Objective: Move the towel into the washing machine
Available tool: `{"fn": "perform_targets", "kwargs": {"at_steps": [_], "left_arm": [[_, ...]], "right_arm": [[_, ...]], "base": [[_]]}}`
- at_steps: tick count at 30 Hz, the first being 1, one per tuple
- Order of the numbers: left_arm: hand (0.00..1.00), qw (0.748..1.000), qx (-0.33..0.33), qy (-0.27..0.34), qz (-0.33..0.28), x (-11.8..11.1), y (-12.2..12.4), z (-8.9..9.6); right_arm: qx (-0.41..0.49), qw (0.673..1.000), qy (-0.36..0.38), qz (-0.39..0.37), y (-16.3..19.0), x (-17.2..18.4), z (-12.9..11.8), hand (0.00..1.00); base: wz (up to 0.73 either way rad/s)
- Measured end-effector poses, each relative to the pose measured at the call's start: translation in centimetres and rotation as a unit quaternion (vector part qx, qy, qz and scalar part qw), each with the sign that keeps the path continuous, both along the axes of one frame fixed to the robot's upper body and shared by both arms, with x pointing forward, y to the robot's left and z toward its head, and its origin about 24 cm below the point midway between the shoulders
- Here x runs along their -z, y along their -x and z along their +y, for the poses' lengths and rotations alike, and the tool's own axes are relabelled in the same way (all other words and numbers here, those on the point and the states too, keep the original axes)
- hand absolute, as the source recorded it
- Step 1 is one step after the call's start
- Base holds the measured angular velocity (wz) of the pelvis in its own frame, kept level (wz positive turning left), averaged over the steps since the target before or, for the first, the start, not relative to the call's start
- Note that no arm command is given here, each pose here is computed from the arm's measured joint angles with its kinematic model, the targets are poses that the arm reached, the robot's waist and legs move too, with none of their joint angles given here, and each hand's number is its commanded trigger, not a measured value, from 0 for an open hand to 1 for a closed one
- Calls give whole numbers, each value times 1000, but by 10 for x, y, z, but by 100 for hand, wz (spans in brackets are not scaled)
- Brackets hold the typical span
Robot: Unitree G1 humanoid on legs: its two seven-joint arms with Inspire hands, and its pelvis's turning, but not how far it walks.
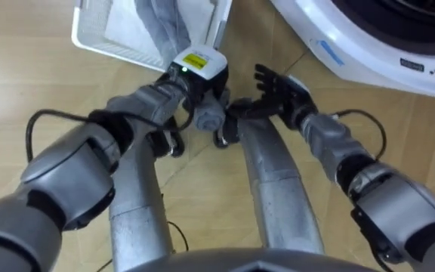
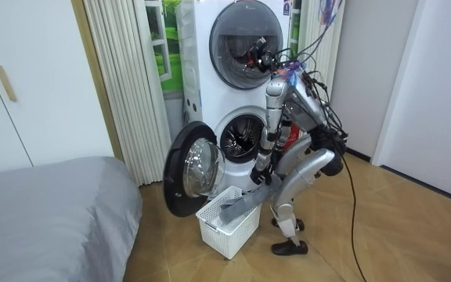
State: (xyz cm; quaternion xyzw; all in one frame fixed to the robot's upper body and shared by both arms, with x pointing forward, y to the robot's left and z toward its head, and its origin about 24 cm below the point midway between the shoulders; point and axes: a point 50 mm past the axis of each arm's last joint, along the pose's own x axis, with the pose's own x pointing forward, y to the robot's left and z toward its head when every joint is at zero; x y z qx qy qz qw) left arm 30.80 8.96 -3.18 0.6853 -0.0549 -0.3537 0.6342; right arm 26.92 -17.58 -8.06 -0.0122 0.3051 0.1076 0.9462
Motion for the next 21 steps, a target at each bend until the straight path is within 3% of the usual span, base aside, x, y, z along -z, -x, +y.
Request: {"fn": "perform_targets", "kwargs": {"at_steps": [5,9,13,18,21], "left_arm": [[100,1000,-16,-1,12,7,5,14],[100,999,-48,16,-14,3,1,34],[100,993,-78,65,-65,-11,-7,41],[100,983,-101,134,-81,-18,-9,31],[100,958,-148,236,-67,-26,-10,17]], "right_arm": [[35,999,19,25,15,9,-26,0],[32,998,43,38,21,13,-33,0],[24,998,54,34,19,11,-33,0],[7,997,62,33,19,11,-30,0],[-3,997,64,39,19,13,-26,0]], "base": [[0],[3],[2],[1],[5]]}}
